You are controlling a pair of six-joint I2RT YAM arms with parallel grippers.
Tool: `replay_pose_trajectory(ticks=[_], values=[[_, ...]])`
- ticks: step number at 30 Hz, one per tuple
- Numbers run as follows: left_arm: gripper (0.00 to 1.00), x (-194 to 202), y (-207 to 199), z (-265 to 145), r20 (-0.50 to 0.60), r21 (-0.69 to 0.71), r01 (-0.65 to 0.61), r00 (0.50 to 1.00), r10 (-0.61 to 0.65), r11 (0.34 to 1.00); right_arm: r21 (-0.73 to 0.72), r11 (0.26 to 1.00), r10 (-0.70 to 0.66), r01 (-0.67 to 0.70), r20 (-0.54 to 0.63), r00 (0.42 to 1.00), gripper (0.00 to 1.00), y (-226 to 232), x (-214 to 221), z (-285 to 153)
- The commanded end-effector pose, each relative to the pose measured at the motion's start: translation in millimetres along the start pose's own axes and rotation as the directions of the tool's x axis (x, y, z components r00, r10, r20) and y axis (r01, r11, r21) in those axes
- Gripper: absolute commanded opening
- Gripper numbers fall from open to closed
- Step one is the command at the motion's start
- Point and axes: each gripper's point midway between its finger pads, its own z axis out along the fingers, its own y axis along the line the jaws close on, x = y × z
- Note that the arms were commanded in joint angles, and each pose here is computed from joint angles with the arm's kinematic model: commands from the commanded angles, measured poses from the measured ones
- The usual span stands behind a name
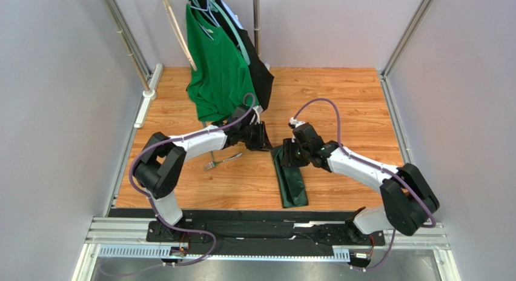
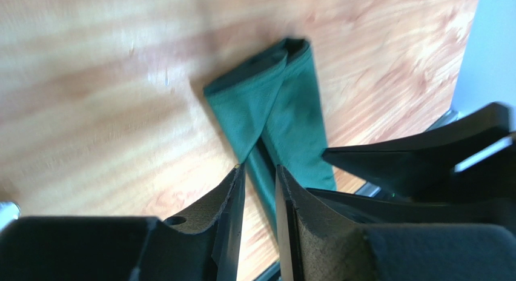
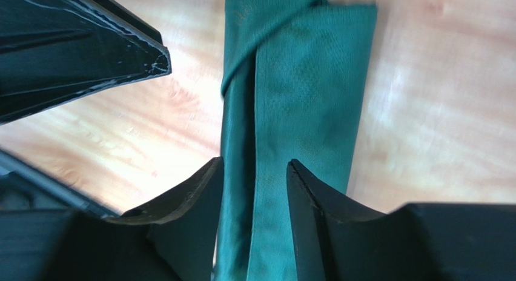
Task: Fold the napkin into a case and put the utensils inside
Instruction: Turn over the smaller rectangle folded napkin at the center of the board.
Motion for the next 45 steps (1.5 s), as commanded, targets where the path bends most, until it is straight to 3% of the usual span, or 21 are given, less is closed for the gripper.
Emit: replay_pose_trajectory(ticks=[1, 14, 22, 25, 26, 28, 31, 37, 45], values=[[0.32, -7, 1, 8, -0.015, -0.015, -0.047, 0.999, 0.047, 0.999, 0.079, 0.990, -0.122, 0.115, 0.085, 0.989, 0.43, 0, -29, 17], [0.30, 0, 11, 21, -0.036, -0.016, -0.027, 0.999, 0.027, 1.000, 0.223, 0.943, -0.248, 0.246, -0.022, 0.969, 0.30, -6, -2, 40], [0.30, 4, 12, 21, -0.042, -0.010, -0.025, 0.999, 0.025, 1.000, 0.282, 0.914, -0.278, 0.292, -0.091, 0.956, 0.29, -14, 13, 53], [0.28, 9, 15, 25, -0.060, -0.009, -0.010, 0.998, 0.010, 1.000, 0.286, 0.912, -0.277, 0.294, -0.098, 0.956, 0.19, -14, 15, 56], [0.26, 11, 16, 27, -0.066, -0.007, -0.006, 0.998, 0.006, 1.000, 0.285, 0.912, -0.277, 0.293, -0.096, 0.956, 0.11, -13, 14, 56], [0.26, 15, 18, 28, -0.062, 0.002, 0.002, 0.998, -0.002, 1.000, 0.293, 0.911, -0.277, 0.291, -0.088, 0.957, 0.07, -13, 11, 54], [0.33, 23, 19, 32, -0.073, -0.003, -0.005, 0.997, 0.005, 1.000, 0.295, 0.912, -0.279, 0.286, -0.067, 0.958, 0.00, -9, 4, 49], [0.39, 28, 20, 40, -0.084, 0.004, 0.001, 0.996, -0.001, 1.000, 0.282, 0.918, -0.277, 0.278, -0.046, 0.960, 0.00, 1, -8, 40], [0.29, 35, 25, 45, -0.082, -0.006, 0.023, 0.996, -0.024, 1.000, 0.184, 0.962, -0.202, 0.203, -0.027, 0.979, 0.00, 26, -12, 36]])
